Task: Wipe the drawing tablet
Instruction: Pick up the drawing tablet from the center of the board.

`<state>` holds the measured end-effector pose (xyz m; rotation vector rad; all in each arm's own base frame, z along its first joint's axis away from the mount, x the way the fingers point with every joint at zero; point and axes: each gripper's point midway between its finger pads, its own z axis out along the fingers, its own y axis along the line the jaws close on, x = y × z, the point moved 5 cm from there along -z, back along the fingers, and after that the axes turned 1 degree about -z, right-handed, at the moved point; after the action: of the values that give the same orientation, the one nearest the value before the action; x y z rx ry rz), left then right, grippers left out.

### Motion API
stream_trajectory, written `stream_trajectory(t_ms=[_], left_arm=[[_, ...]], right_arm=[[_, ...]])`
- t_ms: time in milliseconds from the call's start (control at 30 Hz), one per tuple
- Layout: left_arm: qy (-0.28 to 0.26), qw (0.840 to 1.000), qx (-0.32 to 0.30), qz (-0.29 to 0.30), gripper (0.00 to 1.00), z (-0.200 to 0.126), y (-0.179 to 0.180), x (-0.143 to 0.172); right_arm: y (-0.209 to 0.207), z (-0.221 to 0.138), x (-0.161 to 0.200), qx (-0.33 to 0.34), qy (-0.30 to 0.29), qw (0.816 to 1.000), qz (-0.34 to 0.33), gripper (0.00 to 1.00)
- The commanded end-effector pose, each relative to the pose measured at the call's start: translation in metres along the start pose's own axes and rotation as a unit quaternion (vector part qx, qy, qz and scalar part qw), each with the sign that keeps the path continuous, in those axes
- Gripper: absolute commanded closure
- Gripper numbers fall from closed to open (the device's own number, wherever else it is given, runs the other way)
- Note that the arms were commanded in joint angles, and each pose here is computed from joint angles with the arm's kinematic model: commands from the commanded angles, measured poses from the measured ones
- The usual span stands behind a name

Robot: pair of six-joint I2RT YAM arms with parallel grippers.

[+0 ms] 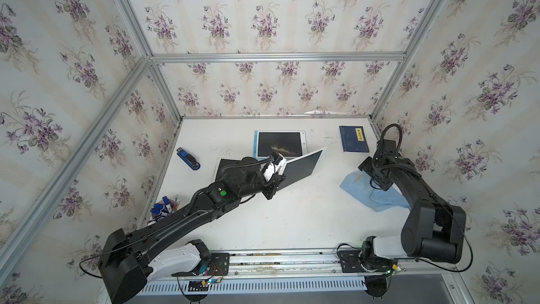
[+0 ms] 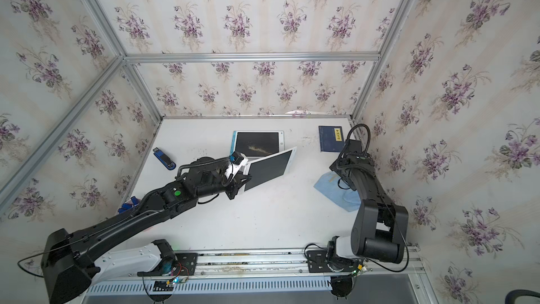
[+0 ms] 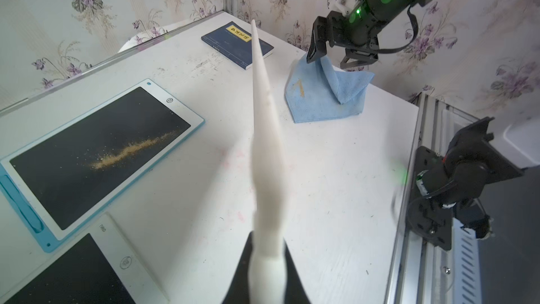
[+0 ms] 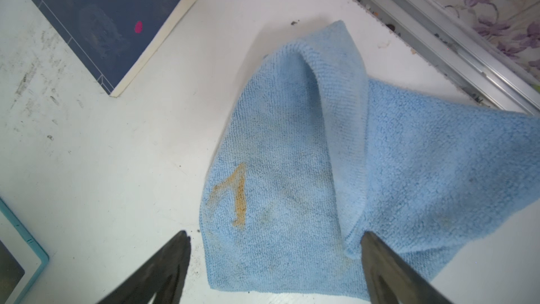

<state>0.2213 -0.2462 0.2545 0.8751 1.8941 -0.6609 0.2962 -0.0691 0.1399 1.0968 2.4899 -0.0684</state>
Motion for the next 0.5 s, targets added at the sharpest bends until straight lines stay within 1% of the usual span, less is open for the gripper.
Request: stream_trajectory(t_ms=[0, 67, 167, 267, 367, 467], left_arm=[[-0.043, 0.996, -0.009, 0.081, 1.00, -0.004, -0.002, -0.005], [-0.052, 0.992, -0.001, 0.113, 1.00, -0.005, -0.009, 0.001], [-0.055, 0.984, 0.009, 0.171, 1.00, -0.003, -0.023, 0.015], [-0.066, 0.970, 0.016, 0.232, 1.00, 0.001, -0.039, 0.028], [-0.057, 0.962, 0.004, 0.267, 1.00, 0.005, -0.046, 0.034], [-0.054, 0.957, -0.008, 0.284, 1.00, 0.003, -0.048, 0.036]], right_arm=[[0.006, 0.000, -0.009, 0.013, -0.005, 1.000, -0.013, 0.28], [0.018, 0.001, -0.013, 0.010, 0.002, 1.000, -0.028, 0.40], [0.040, 0.009, -0.013, 0.021, 0.016, 0.997, -0.069, 0.41], [0.062, 0.024, -0.006, 0.025, 0.048, 0.992, -0.110, 0.41], [0.070, 0.039, 0.006, 0.041, 0.074, 0.988, -0.132, 0.40], [0.070, 0.046, 0.012, 0.055, 0.090, 0.984, -0.143, 0.40]])
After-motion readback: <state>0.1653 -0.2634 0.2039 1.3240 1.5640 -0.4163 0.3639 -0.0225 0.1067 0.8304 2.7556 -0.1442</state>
